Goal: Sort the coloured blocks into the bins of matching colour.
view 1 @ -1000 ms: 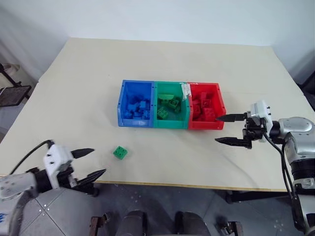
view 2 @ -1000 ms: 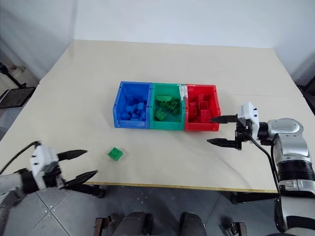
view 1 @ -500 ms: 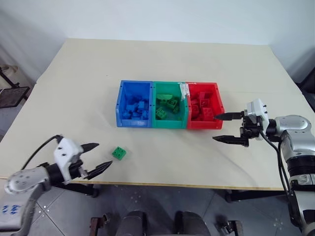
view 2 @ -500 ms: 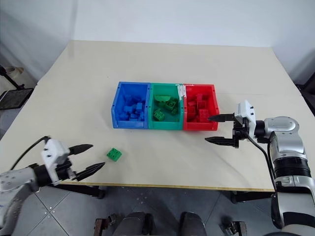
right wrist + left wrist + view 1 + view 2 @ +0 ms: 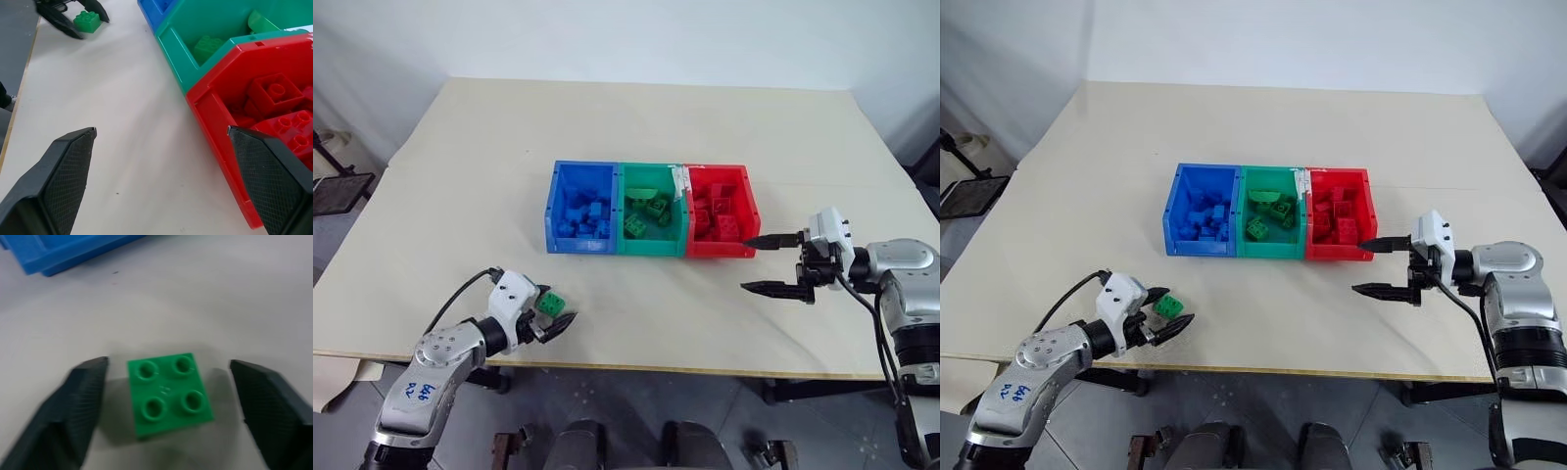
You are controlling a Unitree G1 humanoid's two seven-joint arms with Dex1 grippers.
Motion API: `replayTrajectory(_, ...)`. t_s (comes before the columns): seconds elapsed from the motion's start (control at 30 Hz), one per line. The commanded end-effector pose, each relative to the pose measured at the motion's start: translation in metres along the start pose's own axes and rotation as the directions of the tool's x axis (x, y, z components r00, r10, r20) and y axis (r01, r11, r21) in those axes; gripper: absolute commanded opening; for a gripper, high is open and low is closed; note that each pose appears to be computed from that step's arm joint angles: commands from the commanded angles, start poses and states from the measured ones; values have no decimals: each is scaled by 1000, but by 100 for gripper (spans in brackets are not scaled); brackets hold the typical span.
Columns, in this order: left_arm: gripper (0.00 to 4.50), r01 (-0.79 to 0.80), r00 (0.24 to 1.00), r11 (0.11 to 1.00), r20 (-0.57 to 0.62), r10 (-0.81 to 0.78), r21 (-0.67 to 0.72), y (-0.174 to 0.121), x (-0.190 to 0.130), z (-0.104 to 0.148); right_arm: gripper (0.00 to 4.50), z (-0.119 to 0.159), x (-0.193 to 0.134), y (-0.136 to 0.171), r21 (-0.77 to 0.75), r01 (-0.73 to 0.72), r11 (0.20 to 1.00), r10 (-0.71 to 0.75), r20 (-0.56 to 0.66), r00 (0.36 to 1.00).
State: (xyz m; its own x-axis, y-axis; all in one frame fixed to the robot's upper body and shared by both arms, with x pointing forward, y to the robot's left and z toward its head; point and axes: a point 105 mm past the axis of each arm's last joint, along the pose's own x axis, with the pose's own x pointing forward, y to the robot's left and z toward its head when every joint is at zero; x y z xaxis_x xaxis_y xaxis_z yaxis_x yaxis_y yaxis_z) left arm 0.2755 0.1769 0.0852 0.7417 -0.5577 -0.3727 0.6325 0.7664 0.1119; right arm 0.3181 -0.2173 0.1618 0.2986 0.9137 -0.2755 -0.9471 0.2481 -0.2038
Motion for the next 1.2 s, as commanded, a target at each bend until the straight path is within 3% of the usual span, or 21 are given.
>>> replayTrajectory(0.03, 289, -9, 997, 999, -77, 6, -48, 0, 0, -17, 450, 12, -13, -1, -36, 19, 999, -19, 13, 1000)
replayTrajectory(0.1, 216, 0, 998, 999, -58, -2, -44, 0, 0, -12, 450, 12, -13, -1, -36, 21, 999, -21, 10, 1000)
replayTrajectory(0.2, 149, 44, 999, 999, 8, -44, -31, -2, 1, 6, 450, 13, -14, -2, -37, 28, 999, -27, 9, 1000)
replayTrajectory(0.4, 150, 140, 957, 982, 235, -168, 129, -9, 14, 78, 450, 13, -14, -1, -36, 40, 999, -39, 10, 999)
replayTrajectory(0.67, 150, 290, 863, 916, 338, -375, 276, -28, 56, 149, 450, 12, -14, 1, -31, 68, 997, -67, 14, 998)
replayTrajectory(0.8, 150, 334, 825, 886, 356, -440, 321, -37, 84, 170, 450, 12, -14, 3, -29, 79, 996, -78, 18, 997)
replayTrajectory(1.07, 150, 211, 873, 939, 379, -306, 272, -26, 153, 198, 450, 8, -20, 13, -14, 126, 992, -125, 20, 992)
replayTrajectory(1.1, 224, 223, 873, 938, 374, -313, 265, -28, 157, 198, 450, 8, -21, 14, -12, 132, 991, -132, 20, 991)
replayTrajectory(1.2, 305, 200, 858, 936, 410, -311, 291, -28, 156, 205, 450, 9, -25, 17, -10, 150, 989, -149, 16, 989)
